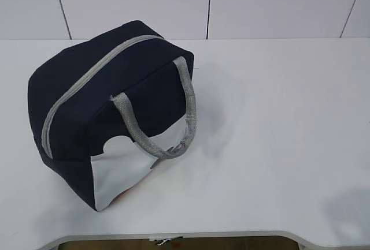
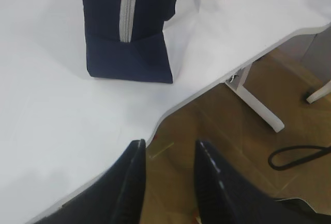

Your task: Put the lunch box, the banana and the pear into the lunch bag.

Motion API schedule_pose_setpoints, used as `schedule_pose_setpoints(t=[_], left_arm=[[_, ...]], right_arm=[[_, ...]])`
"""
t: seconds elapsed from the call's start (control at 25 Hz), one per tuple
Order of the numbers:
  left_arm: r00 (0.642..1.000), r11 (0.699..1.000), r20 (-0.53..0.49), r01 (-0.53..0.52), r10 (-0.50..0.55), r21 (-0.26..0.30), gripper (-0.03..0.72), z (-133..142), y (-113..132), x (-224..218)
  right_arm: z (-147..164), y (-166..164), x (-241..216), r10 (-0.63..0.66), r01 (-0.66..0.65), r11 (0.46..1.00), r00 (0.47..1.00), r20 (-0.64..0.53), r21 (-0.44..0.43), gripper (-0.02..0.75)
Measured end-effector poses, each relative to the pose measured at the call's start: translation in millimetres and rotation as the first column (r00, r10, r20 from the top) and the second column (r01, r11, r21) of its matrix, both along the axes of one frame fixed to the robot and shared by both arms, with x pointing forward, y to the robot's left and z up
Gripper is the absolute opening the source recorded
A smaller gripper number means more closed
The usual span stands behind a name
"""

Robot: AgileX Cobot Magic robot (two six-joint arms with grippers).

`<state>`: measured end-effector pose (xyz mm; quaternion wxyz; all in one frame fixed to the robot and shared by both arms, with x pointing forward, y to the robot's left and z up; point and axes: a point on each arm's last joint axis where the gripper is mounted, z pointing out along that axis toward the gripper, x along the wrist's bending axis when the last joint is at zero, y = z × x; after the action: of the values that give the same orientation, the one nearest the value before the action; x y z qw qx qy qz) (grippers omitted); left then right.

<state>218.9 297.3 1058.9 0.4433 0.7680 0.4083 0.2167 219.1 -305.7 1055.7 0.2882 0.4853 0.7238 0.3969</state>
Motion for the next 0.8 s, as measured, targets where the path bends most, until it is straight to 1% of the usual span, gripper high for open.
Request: schedule_pose_setpoints(t=[0.16,0.24,0.36,0.48,0.8], left_arm=[[1.000,1.000,0.029,-0.007,0.008,-0.021,0.244,-2.5,-2.5,5.8],[0.999,1.000,0.033,-0.014,0.015,-0.012,0.244,-3.0,-1.8,6.5],[0.998,0.998,0.046,-0.054,0.053,0.019,0.244,-4.3,2.0,9.4],[0.996,0.997,0.049,-0.075,0.074,0.025,0.244,-4.4,3.7,10.3],[0.996,0.996,0.050,-0.082,0.080,0.025,0.244,-4.3,4.0,10.5]], right_arm=[[-8.0,1.7,4.7,-0.003,0.003,1.000,1.000,-0.019,-0.001,0.491],[-8.4,2.3,6.2,-0.003,0.003,1.000,1.000,-0.009,0.002,0.491],[-10.9,3.0,8.2,-0.006,0.006,1.000,1.000,-0.011,0.007,0.491],[-10.6,3.1,8.4,-0.007,0.007,1.000,1.000,-0.007,0.010,0.491],[-10.1,3.2,8.6,-0.007,0.007,1.000,1.000,-0.002,0.012,0.491]])
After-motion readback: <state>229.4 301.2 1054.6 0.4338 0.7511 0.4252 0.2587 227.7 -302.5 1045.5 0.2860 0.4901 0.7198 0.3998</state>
